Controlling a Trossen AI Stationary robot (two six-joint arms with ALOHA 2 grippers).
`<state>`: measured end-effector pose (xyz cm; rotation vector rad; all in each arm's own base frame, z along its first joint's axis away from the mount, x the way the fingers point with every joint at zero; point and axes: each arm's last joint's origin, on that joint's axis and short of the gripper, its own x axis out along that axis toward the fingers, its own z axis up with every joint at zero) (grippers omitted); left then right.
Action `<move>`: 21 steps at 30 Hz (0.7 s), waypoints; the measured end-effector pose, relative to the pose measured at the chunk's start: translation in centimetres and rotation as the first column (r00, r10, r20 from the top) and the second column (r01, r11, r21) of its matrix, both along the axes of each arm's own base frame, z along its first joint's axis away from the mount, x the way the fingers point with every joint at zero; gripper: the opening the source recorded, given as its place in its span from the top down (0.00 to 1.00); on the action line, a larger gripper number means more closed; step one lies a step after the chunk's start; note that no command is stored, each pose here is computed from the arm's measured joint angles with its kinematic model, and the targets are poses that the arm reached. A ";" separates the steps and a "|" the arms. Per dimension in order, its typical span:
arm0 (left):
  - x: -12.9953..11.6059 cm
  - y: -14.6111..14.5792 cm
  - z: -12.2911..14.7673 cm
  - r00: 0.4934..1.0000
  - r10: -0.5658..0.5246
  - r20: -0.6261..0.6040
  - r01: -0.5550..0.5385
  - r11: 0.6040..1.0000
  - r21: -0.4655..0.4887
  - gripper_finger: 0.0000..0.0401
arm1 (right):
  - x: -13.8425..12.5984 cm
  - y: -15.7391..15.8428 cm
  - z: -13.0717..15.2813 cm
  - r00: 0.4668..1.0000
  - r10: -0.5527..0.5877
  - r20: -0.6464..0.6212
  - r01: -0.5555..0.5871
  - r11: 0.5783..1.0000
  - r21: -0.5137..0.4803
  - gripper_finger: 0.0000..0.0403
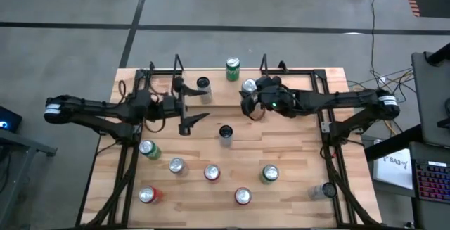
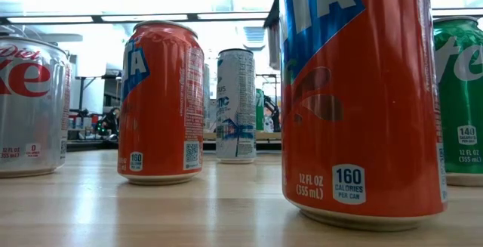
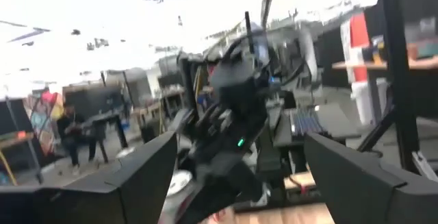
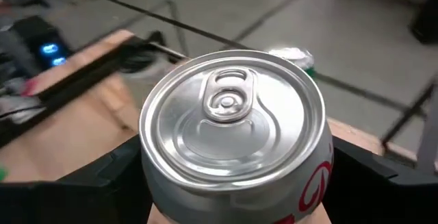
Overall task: Sort soda cans
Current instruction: Put the middle red silver soda can on the shelf
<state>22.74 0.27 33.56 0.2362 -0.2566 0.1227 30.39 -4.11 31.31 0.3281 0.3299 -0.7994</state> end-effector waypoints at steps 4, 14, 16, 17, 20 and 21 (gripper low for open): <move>-1.1 0.1 -1.7 0.999 0.010 0.039 -0.010 1.000 -0.003 0.24 | 1.1 -0.7 -2.1 0.997 -0.071 -0.031 0.072 0.996 0.052 0.25; -2.6 0.0 -2.2 0.993 0.010 0.117 -0.010 1.000 0.005 0.24 | 3.0 -1.2 -5.4 0.967 -0.250 -0.044 0.252 0.967 0.036 0.25; -2.7 0.0 -2.2 0.994 0.009 0.110 -0.010 1.000 0.005 0.24 | 3.3 -1.3 -5.6 0.966 -0.259 -0.017 0.259 0.965 0.039 0.25; -2.7 0.0 -2.2 0.993 0.009 0.115 -0.010 1.000 0.005 0.24 | 3.6 -1.3 -5.7 0.965 -0.261 -0.006 0.261 0.965 0.039 0.25; -2.8 0.0 -2.1 0.993 0.009 0.118 -0.010 1.000 0.005 0.24 | 4.2 -1.4 -6.0 0.964 -0.264 0.028 0.262 0.964 0.043 0.25; -2.8 0.0 -2.1 0.993 0.009 0.117 -0.010 1.000 0.005 0.24 | 4.3 -1.4 -6.3 0.964 -0.266 0.026 0.265 0.963 0.039 0.25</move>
